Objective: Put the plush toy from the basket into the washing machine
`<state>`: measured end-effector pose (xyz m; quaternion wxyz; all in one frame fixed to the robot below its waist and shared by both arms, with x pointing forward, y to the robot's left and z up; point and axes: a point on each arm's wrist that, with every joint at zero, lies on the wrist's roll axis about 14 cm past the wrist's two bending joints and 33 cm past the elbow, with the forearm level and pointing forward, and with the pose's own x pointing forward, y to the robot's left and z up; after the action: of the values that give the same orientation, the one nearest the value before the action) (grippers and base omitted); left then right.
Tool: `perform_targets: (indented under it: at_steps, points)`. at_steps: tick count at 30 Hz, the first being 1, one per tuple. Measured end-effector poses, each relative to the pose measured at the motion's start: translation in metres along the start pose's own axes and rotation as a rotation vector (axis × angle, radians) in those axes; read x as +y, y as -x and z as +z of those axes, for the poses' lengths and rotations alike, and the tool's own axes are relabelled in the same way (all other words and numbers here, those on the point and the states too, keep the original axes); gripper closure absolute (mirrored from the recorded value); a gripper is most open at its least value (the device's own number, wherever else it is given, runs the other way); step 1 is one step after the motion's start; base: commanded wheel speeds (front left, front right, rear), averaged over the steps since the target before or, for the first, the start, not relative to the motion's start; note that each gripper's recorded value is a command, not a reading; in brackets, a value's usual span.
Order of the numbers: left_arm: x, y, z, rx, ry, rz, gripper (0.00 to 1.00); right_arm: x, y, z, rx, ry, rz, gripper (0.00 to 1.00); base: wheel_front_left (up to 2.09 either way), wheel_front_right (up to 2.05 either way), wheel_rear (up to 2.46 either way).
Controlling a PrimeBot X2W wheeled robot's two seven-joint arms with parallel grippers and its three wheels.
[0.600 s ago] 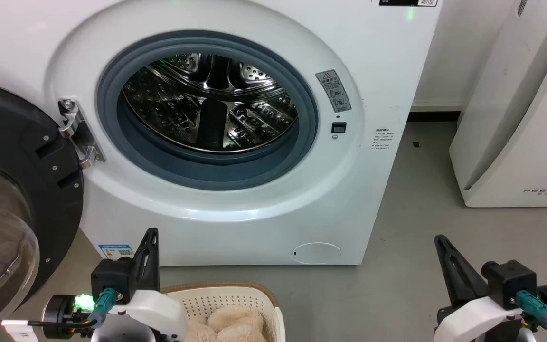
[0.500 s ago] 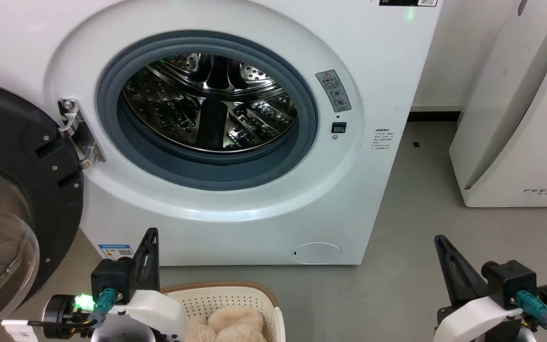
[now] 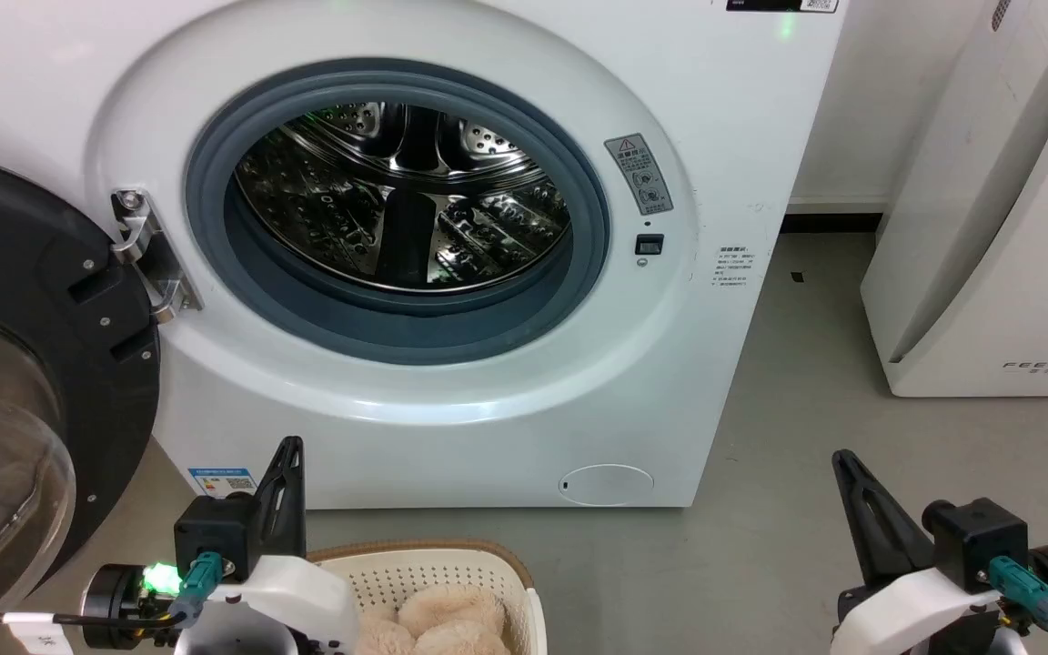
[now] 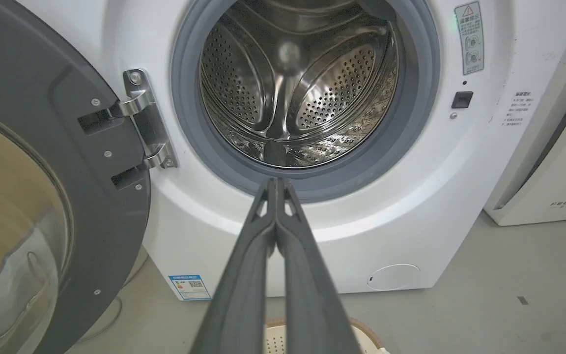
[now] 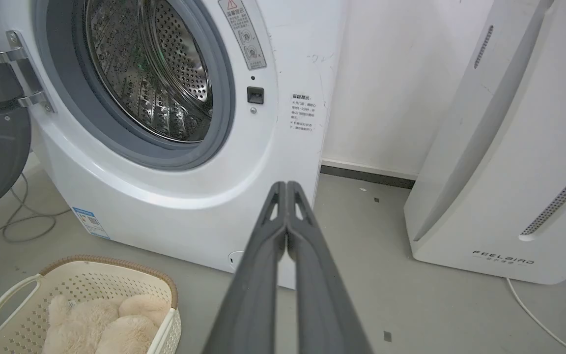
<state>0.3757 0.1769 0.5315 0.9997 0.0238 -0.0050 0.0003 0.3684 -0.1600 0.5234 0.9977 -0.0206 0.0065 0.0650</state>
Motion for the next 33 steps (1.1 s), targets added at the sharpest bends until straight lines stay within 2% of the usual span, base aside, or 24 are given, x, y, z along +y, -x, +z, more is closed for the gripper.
perform_targets:
  at_steps: [6,7,22,33]
  points:
    - [0.000,0.000,0.000,0.000,0.000,0.000,1.00,0.000,0.000,0.000,0.000,0.000,0.000,1.00,0.00,0.00,0.00]
    - [0.000,0.000,0.000,0.001,0.001,0.000,0.00,0.000,0.000,-0.001,0.000,-0.003,-0.001,0.00,0.00,0.00,0.00]
    - [-0.004,-0.001,-0.003,0.000,0.001,-0.002,0.00,-0.006,0.000,0.000,-0.009,-0.022,-0.018,0.00,0.00,0.00,0.00]
    - [-0.011,-0.007,-0.026,0.057,0.018,-0.020,0.00,-0.011,-0.002,-0.003,-0.016,-0.053,-0.033,0.00,0.00,0.00,0.00]
